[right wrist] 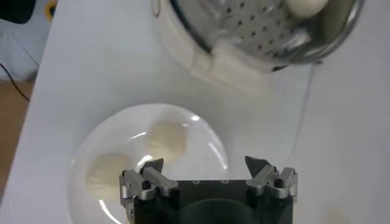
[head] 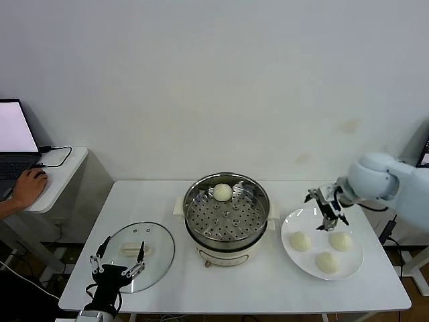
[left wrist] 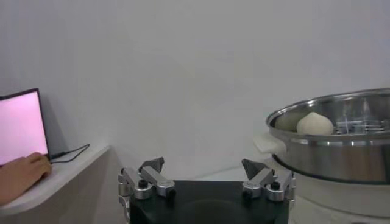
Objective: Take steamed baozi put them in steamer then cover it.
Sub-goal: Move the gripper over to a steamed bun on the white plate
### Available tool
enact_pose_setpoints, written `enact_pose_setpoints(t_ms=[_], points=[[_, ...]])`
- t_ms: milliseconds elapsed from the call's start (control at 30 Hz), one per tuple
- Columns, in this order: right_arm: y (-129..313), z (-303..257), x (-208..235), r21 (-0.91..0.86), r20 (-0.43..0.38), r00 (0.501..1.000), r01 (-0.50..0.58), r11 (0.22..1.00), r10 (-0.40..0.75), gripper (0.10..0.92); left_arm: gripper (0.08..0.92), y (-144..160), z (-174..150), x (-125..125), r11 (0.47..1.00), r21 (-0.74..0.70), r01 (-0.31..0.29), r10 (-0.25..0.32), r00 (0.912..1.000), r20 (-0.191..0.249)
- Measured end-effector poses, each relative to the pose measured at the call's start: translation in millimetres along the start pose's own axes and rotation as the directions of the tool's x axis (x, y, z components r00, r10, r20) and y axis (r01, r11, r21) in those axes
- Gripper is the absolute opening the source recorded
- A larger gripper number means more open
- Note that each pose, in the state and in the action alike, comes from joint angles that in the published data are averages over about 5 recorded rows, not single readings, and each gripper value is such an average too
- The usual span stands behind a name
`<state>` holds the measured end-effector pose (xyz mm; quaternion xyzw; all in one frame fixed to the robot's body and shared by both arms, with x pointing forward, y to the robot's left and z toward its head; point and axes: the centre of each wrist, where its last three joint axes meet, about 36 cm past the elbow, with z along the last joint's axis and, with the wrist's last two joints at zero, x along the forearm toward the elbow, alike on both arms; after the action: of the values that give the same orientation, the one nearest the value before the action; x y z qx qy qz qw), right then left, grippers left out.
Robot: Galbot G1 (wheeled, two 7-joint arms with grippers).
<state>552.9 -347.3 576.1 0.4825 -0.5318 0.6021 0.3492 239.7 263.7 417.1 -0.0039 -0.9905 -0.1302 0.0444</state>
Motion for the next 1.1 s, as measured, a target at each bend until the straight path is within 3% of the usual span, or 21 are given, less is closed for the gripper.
enact_pose_setpoints(t_ms=[433,1100], points=[[16.8,14.7,-64.8,-0.065,-0.013,0.999,0.05,0.997,-0.051,0.823,0.823,1.9,5.4,2.9,1.0,-0.004,0.012,-0.012,0.9997,-0.021],[19.3,11.7,-122.9,-0.109,0.023,0.998,0.057,0.992,-0.054,0.821,0.823,3.1,7.8,1.8,1.0,-0.009,0.011,-0.011,0.9996,-0.025]])
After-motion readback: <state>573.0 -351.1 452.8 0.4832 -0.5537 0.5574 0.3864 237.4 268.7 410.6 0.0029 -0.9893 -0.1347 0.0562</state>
